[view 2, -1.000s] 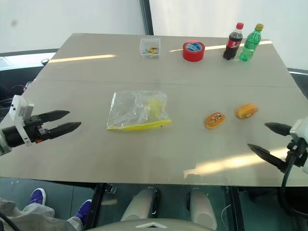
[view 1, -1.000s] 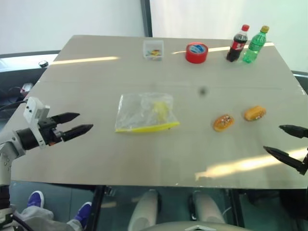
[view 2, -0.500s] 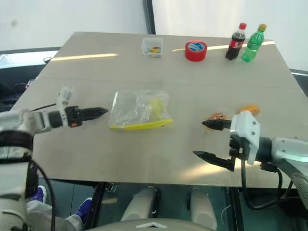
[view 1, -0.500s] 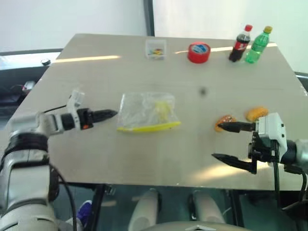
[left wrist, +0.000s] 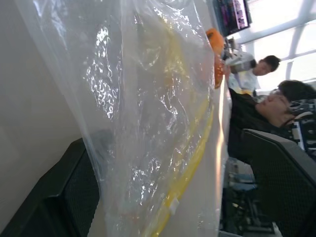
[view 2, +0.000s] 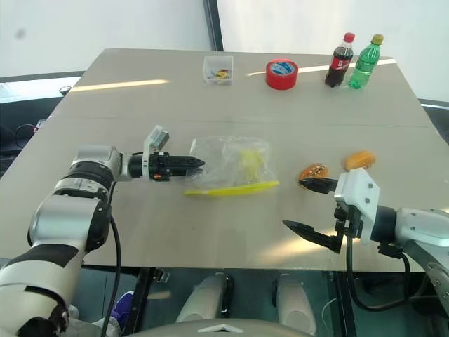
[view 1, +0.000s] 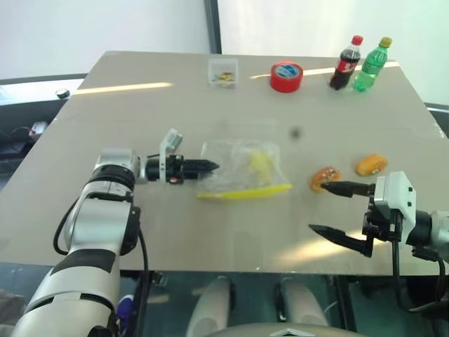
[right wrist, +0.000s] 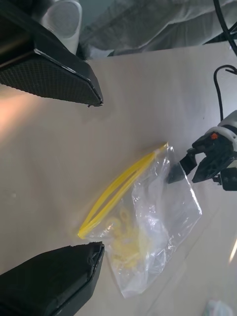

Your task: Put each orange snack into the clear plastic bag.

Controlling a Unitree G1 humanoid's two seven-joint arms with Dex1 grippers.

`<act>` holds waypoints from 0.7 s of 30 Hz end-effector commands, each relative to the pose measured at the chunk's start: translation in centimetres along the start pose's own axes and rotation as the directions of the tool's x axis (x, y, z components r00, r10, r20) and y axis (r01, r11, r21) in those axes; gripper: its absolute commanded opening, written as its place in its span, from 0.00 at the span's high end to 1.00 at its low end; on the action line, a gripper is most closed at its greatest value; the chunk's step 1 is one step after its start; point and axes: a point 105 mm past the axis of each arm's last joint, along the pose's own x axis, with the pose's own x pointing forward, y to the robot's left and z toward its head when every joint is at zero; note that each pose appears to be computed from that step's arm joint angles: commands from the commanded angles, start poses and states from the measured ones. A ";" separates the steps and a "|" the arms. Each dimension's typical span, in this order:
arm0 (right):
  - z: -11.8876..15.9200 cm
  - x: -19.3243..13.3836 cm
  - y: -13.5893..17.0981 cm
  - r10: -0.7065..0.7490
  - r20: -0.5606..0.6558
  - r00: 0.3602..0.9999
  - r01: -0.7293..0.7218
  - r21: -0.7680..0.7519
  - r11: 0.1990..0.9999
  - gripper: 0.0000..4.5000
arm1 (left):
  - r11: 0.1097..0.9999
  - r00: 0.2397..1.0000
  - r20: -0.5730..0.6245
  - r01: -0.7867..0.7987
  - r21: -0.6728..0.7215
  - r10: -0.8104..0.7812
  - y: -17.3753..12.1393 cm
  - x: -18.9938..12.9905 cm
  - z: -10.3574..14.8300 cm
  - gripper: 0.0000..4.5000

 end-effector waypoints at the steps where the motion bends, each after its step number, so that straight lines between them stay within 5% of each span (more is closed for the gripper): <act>1: 1.1 -0.4 0.3 -0.026 0.023 0.999 0.027 -0.059 0.998 0.00 | 0.995 0.998 -0.055 -0.016 -0.098 0.011 1.4 0.7 -2.5 0.01; 3: 1.1 -0.6 0.3 -0.043 0.018 0.999 0.044 -0.063 0.997 0.00 | 0.994 0.998 -0.064 -0.010 -0.109 0.003 1.4 1.1 -2.7 0.01; 10: 1.0 -0.5 0.4 -0.067 0.018 0.998 0.068 -0.091 0.993 0.00 | 0.986 0.998 -0.045 0.038 -0.163 -0.046 0.5 1.5 -2.4 0.66; 14: 0.6 0.1 0.0 -0.098 0.012 0.995 0.099 -0.157 0.983 0.00 | 0.968 0.993 0.017 0.117 -0.223 -0.116 -1.3 1.2 -1.2 0.95; 21: -0.3 3.1 -1.7 -0.172 0.014 0.985 0.165 -0.356 0.920 0.00 | 0.902 0.935 0.168 0.348 -0.257 -0.313 -8.6 -1.5 2.8 0.99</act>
